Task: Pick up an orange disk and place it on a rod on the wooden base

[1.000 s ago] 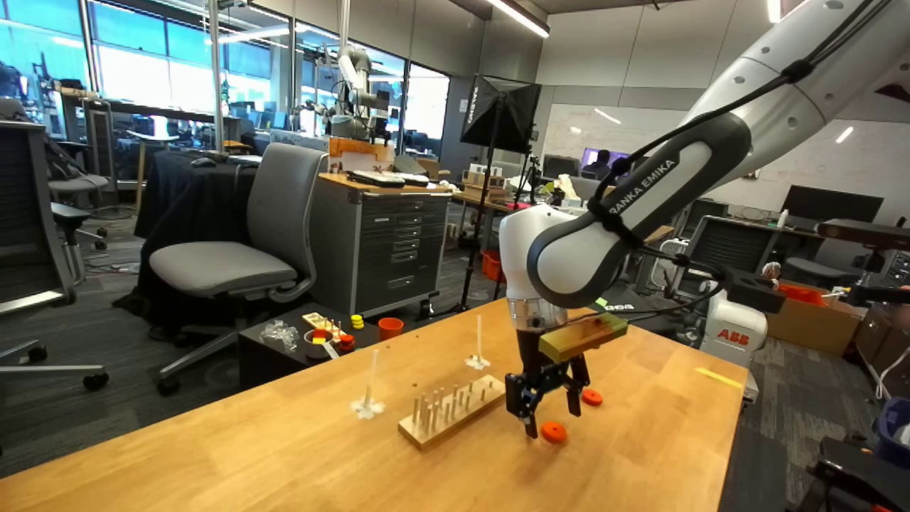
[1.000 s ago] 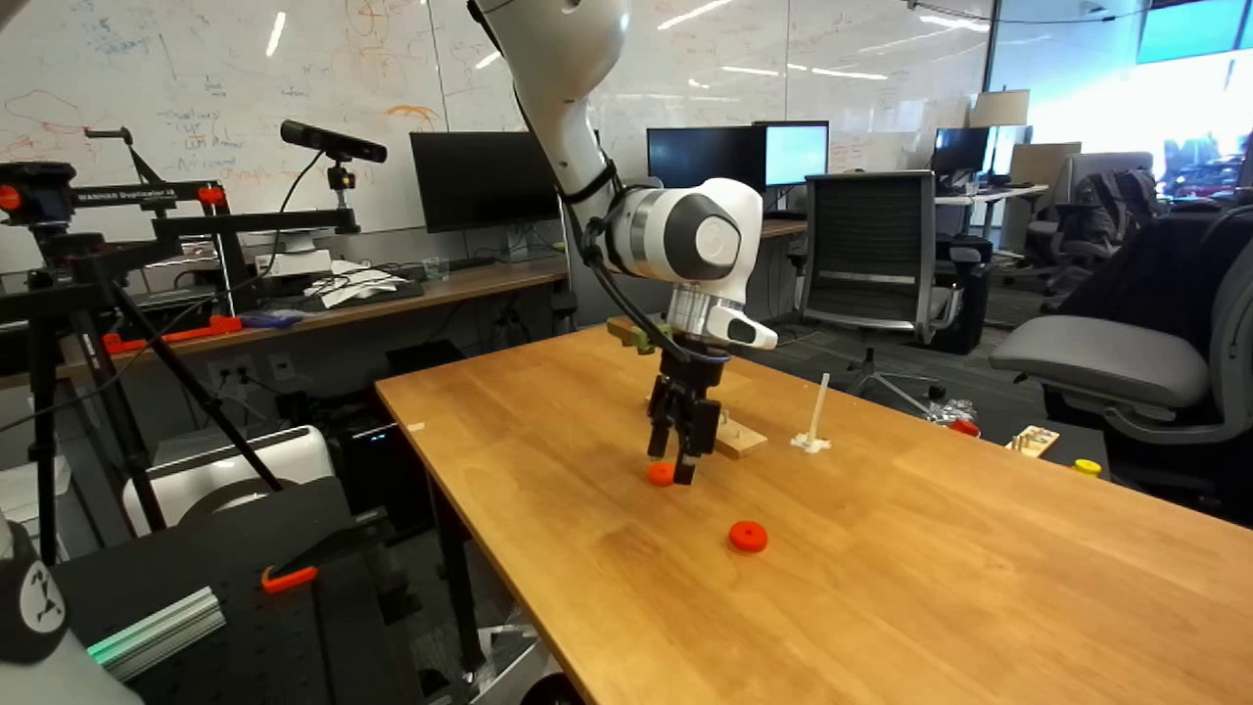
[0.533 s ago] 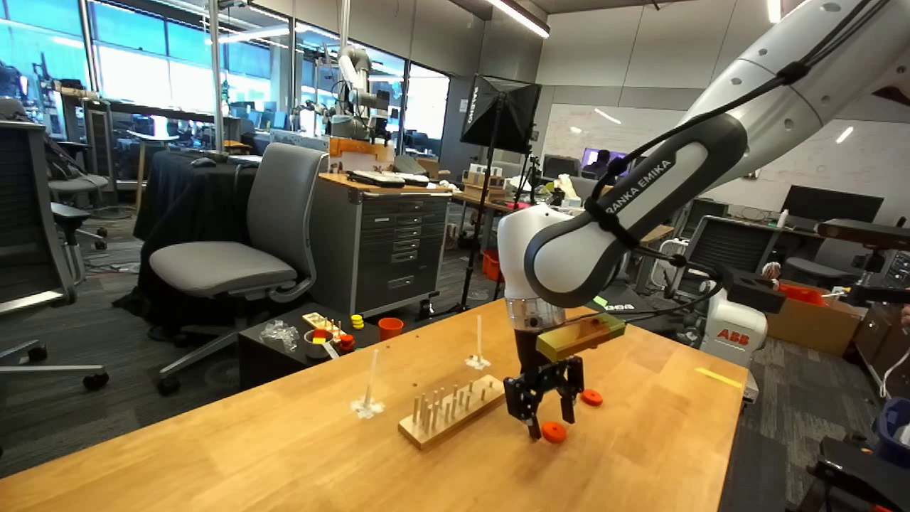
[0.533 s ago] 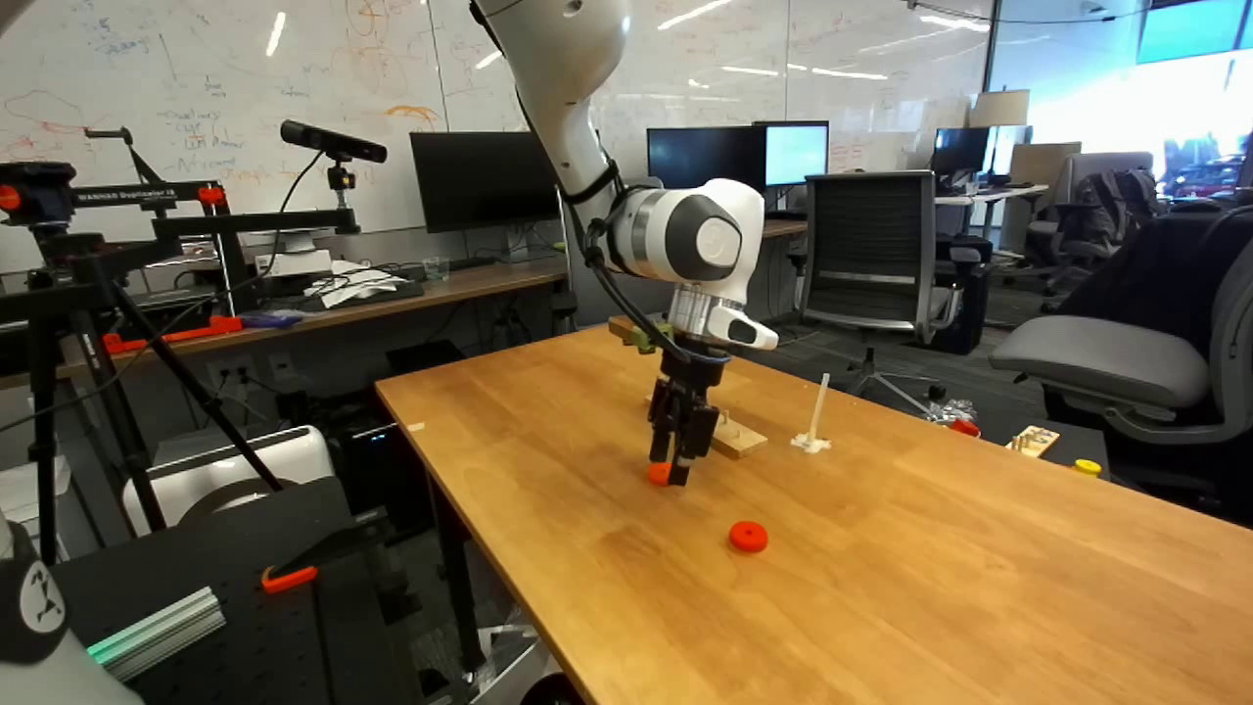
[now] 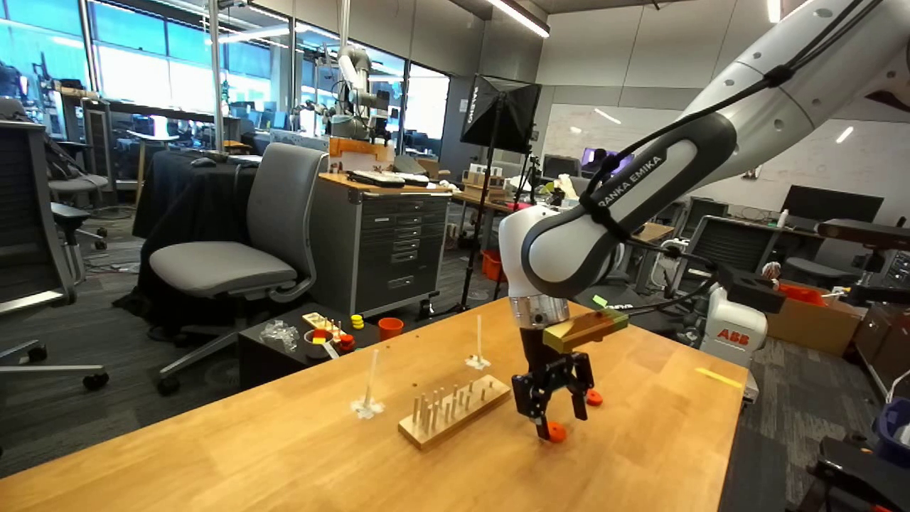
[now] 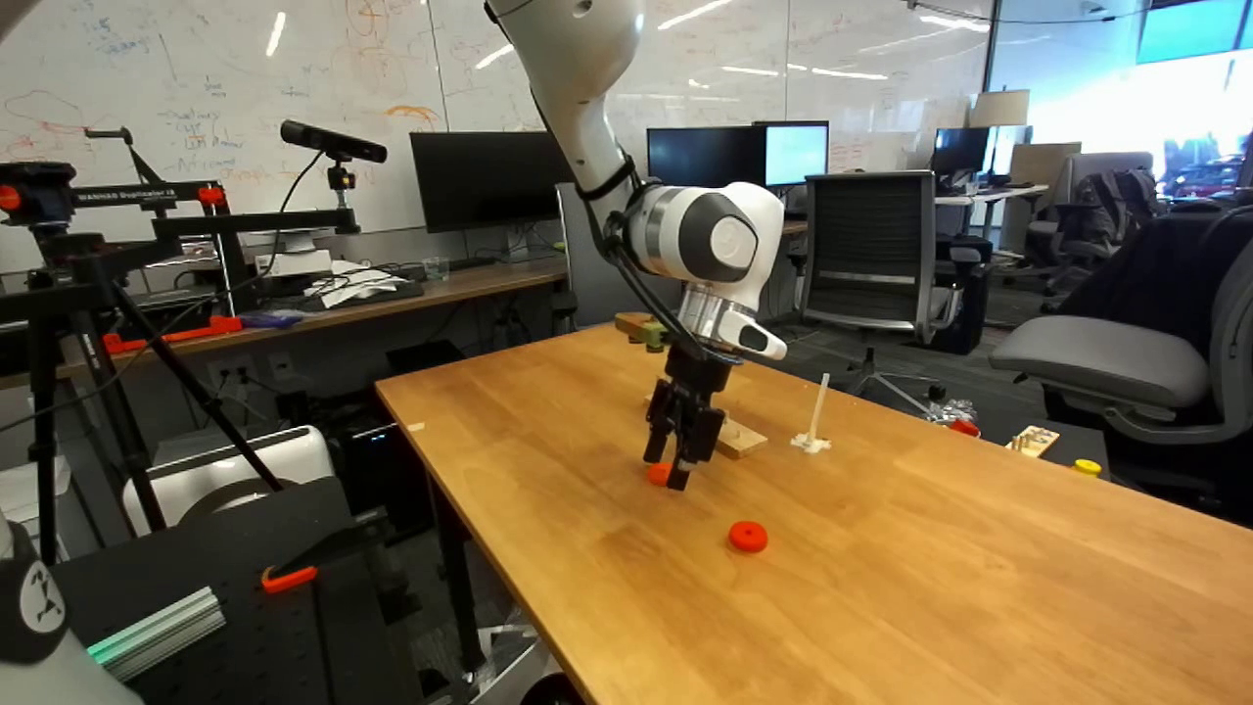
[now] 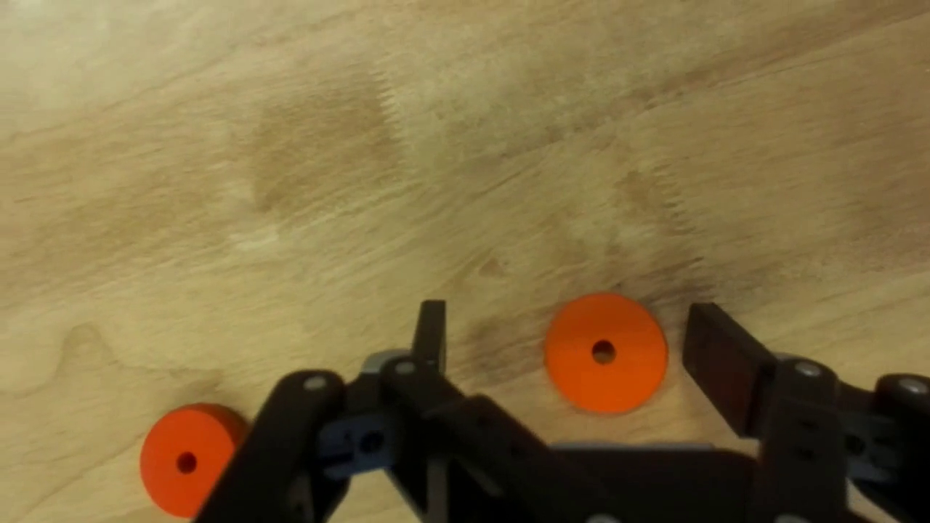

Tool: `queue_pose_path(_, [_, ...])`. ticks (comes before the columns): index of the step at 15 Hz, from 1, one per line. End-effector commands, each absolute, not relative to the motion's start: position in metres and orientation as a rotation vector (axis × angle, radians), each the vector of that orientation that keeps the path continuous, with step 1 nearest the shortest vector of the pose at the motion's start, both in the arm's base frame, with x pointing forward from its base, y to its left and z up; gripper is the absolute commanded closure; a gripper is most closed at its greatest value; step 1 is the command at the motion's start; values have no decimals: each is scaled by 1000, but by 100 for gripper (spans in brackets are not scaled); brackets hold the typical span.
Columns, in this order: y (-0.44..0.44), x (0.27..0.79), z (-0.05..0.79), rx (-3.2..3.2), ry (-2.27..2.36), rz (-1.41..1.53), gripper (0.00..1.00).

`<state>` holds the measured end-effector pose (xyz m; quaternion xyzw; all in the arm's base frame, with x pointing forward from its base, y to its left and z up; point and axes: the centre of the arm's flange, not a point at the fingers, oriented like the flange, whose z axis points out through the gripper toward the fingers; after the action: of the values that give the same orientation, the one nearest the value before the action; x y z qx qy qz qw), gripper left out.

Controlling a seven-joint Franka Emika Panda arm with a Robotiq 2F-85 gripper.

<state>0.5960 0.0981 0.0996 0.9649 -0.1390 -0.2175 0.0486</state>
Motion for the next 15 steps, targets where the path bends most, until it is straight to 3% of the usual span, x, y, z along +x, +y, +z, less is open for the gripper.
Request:
queue_pose_path(1, [88,607,89,2990,-385,-725,0])
queue_pose_path(15, [61,576,84,3233,-261,-615,0])
